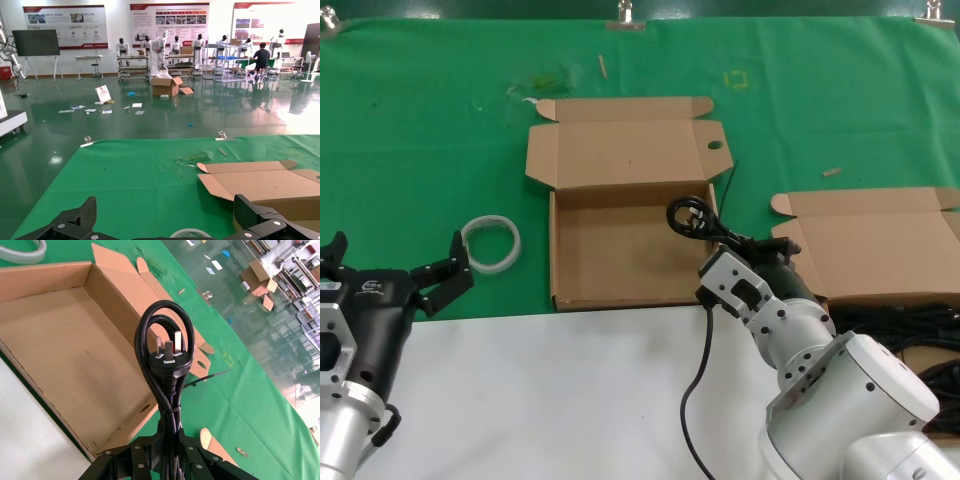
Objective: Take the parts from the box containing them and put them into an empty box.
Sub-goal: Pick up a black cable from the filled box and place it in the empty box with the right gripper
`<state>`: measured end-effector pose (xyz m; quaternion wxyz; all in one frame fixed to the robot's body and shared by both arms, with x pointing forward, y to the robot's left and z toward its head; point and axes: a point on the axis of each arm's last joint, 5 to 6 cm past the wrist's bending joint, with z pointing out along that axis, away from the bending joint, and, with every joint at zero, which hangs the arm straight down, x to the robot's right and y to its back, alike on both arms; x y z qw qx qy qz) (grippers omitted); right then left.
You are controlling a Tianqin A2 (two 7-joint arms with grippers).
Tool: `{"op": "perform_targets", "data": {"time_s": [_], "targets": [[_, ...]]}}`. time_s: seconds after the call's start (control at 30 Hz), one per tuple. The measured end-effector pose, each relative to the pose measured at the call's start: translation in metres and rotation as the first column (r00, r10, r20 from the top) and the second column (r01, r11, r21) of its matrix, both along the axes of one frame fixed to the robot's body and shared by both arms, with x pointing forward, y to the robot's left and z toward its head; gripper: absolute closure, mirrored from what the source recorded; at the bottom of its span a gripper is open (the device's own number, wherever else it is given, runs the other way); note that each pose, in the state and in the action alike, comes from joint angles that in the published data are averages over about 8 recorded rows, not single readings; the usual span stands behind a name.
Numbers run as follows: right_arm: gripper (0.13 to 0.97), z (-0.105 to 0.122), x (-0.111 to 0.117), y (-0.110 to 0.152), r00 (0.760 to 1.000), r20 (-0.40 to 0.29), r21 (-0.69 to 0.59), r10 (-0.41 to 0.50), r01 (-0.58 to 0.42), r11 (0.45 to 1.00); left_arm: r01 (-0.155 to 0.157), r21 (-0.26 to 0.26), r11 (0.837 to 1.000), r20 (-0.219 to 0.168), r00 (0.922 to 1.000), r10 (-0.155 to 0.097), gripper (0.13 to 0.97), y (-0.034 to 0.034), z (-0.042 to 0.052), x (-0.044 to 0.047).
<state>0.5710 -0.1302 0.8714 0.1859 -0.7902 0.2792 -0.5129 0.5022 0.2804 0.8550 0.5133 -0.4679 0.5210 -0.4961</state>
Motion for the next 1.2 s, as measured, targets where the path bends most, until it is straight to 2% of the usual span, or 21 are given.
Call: {"op": "perform_targets", "data": {"time_s": [0.43, 1.2], "targets": [[0.920, 0.003, -0.001, 0.006, 1.000, 0.015, 0.006, 0.024, -0.024, 1.000, 0.000, 0.000, 1.000, 0.000, 1.0000, 0.000, 0.132, 0.0000, 0.0000, 0.0000], [0.911, -0.001, 0.001, -0.008, 1.000, -0.003, -0.043, -0.005, 0.004, 0.999, 0.000, 0.000, 1.000, 0.000, 1.0000, 0.000, 0.132, 0.0000, 0.0000, 0.0000]]}}
